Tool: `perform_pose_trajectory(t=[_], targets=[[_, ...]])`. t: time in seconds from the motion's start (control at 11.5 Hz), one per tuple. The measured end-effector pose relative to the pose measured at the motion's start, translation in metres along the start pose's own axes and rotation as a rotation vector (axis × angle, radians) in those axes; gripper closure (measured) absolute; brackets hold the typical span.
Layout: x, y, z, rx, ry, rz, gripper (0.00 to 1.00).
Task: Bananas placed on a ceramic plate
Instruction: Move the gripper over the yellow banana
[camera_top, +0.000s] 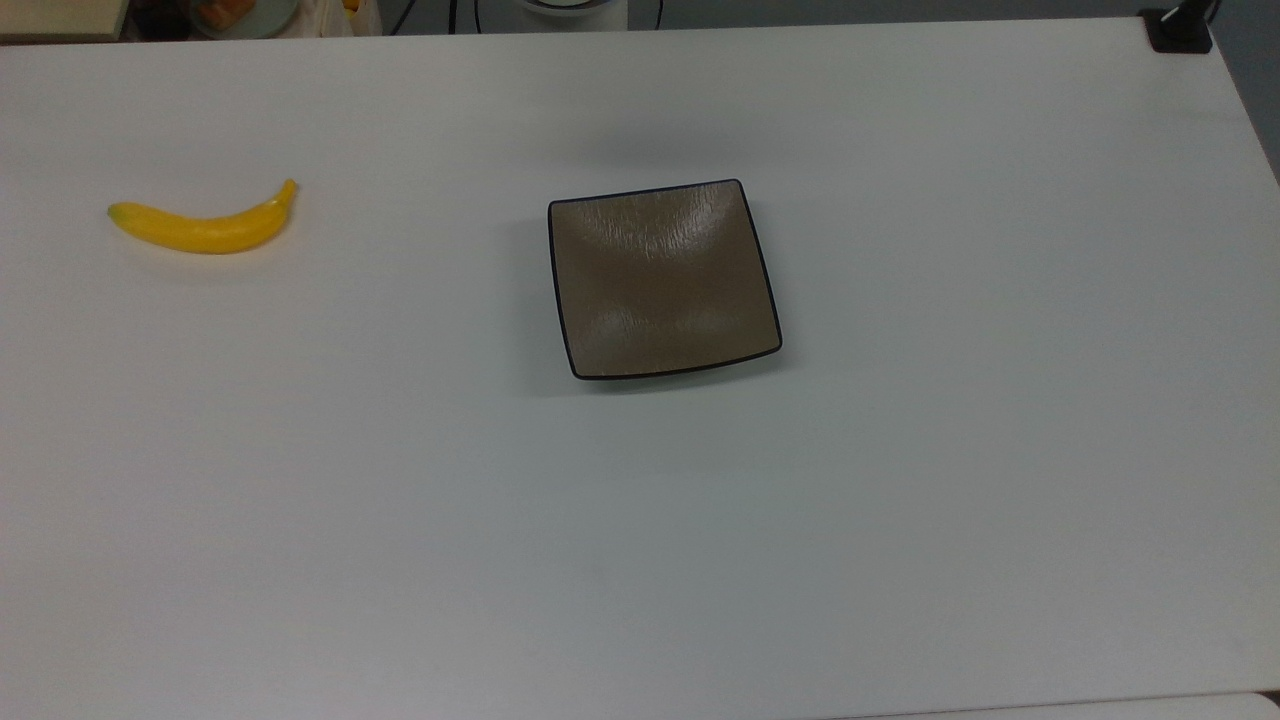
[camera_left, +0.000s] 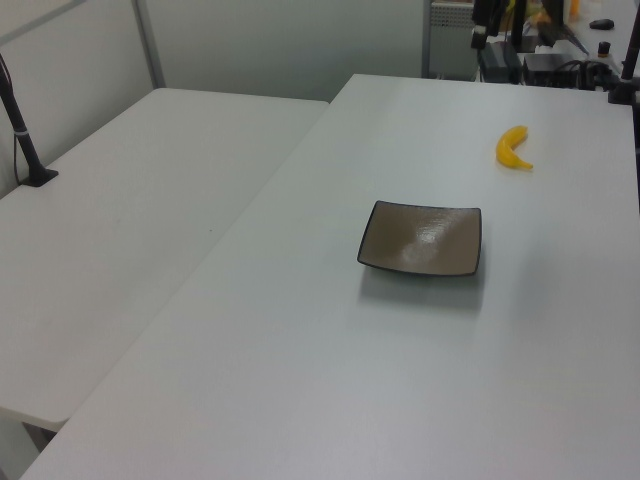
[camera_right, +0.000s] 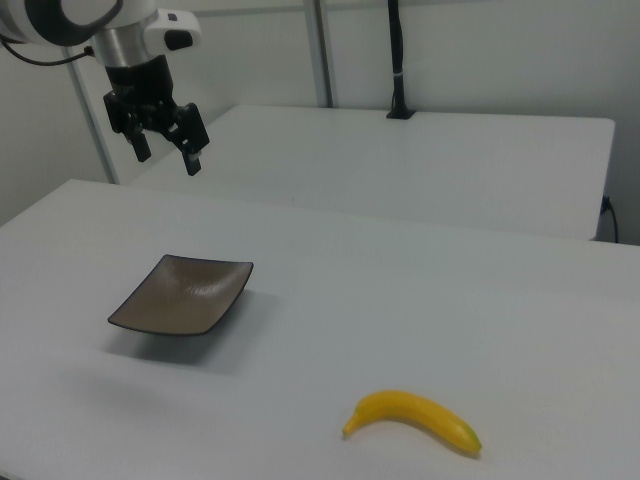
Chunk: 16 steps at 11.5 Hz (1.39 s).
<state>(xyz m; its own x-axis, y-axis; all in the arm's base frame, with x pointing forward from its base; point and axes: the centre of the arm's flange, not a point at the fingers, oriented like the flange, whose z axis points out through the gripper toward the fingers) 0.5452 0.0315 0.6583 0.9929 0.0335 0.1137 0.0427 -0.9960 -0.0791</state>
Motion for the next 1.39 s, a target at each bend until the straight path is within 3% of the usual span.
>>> perform_pose_trajectory(t=[0.78,0.87,1.39], targets=[[0.004,-0.031,0.029,0.001,-0.037,-0.08,0.0],[0.004,-0.031,0.029,0.001,-0.036,-0.129,0.0],[0.006,0.031,0.036,0.01,-0.052,-0.761,0.0]])
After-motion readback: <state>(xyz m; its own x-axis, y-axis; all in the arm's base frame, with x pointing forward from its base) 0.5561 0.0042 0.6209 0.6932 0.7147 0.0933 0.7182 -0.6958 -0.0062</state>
